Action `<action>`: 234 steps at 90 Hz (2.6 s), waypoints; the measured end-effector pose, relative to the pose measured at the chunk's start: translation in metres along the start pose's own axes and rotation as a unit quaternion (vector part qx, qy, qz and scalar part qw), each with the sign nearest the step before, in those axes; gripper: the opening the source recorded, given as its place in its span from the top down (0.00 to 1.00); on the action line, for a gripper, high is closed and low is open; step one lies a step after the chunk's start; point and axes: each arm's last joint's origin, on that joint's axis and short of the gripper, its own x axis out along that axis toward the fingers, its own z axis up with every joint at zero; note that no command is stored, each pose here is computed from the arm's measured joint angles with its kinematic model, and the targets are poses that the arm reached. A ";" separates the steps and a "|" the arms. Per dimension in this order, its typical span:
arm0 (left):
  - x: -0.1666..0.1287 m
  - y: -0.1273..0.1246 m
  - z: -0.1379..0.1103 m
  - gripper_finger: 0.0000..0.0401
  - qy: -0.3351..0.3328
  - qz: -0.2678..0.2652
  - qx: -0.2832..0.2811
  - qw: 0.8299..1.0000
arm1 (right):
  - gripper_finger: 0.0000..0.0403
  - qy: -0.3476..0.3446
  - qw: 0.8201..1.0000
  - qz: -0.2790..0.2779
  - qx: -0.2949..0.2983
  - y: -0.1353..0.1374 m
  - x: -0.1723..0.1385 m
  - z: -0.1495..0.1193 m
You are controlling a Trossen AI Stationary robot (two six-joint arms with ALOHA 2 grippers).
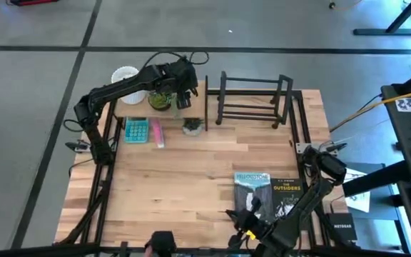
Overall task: Stock shelves
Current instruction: Remove the gold pen holder from the shelf, then remove the white pen holder from the shelf
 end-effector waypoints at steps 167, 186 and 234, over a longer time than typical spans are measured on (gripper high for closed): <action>-0.231 -0.416 -0.255 1.00 0.162 -0.263 -0.317 0.897 | 1.00 -0.143 0.980 -0.044 -0.130 -0.001 -0.001 0.009; -0.227 -0.416 -0.254 0.86 0.152 -0.256 -0.323 0.899 | 1.00 -0.144 0.980 -0.047 -0.128 -0.002 0.001 0.010; -0.257 -0.327 -0.197 0.46 0.206 -0.347 -0.267 0.875 | 1.00 -0.130 0.983 -0.040 -0.122 -0.001 0.001 0.009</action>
